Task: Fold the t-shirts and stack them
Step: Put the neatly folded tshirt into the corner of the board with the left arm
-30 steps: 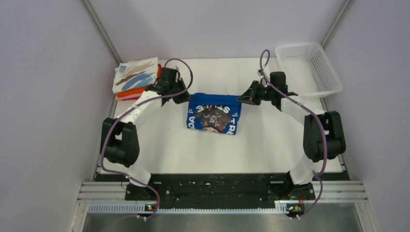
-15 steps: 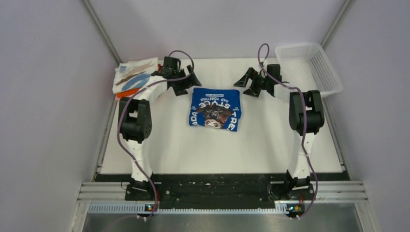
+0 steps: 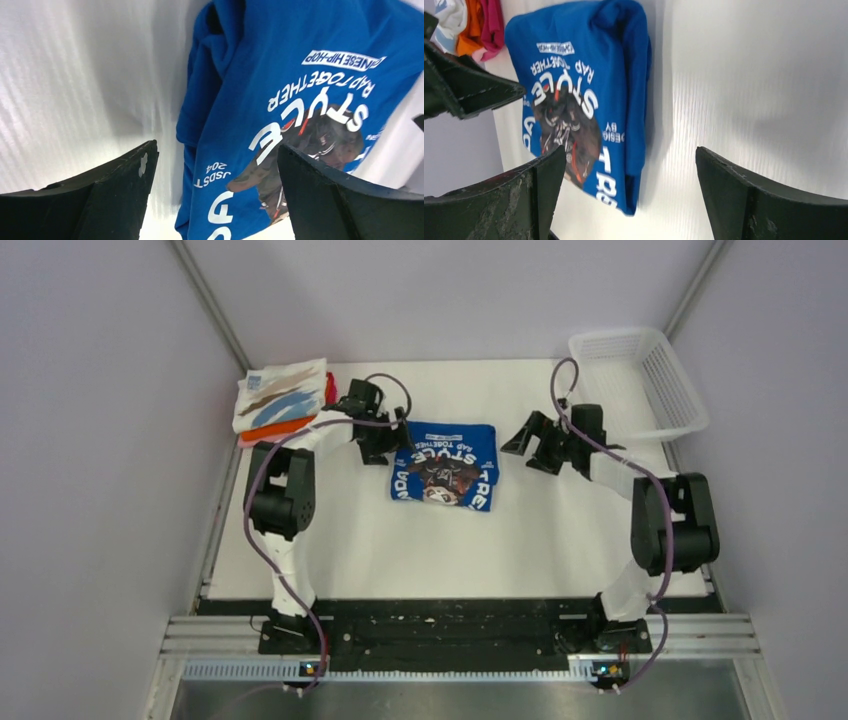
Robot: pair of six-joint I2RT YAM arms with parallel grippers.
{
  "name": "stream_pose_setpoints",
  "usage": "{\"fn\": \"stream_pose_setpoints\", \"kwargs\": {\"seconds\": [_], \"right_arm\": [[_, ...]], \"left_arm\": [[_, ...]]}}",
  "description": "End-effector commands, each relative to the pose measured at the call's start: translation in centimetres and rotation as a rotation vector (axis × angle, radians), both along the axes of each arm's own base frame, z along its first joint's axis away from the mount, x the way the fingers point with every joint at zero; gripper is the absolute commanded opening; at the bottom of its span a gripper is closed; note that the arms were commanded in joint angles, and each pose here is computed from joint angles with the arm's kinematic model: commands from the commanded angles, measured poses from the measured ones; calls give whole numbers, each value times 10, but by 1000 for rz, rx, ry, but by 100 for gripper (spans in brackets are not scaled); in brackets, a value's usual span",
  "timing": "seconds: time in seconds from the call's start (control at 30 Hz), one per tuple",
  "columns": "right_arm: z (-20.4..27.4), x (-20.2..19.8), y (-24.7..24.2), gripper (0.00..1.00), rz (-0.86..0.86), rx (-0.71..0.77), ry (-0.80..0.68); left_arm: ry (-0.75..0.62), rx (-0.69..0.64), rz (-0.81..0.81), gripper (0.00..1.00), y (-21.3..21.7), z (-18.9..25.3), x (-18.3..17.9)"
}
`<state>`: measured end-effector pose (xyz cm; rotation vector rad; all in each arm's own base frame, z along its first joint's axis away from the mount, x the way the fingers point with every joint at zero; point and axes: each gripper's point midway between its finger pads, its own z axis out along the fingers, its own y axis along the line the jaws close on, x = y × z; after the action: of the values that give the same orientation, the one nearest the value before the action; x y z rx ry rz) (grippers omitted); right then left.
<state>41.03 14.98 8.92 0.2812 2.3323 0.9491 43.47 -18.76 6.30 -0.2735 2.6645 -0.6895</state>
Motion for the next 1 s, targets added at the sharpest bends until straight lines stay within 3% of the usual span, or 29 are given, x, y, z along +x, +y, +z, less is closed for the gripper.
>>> {"fn": "stream_pose_setpoints", "kwargs": {"seconds": [0.0,0.17,0.27,0.33,0.4,0.43,0.7,0.97], "right_arm": [[29,-23,-8,99,-26,-20,-98],[54,-47,-20,99,-70,-56,-158],[63,-56,-31,99,-115,-101,-183],[67,-61,-34,99,-122,-116,-200],[72,-65,-37,99,-125,-129,-218],[73,-67,-38,99,-125,-137,-226],[84,-72,-55,99,-182,-212,-277],[86,-74,-62,99,-197,-252,-295]], "left_arm": [[-1,111,-73,88,-11,-14,-3],[58,268,-97,69,-19,-47,-4],[80,364,-130,50,-25,-56,-5],[40,498,-123,33,-18,-56,1],[-4,617,-110,5,-9,-47,10],[-24,665,-94,0,-3,-39,17],[-337,1062,-8,0,60,77,73],[-514,1260,30,0,127,170,106]]}}
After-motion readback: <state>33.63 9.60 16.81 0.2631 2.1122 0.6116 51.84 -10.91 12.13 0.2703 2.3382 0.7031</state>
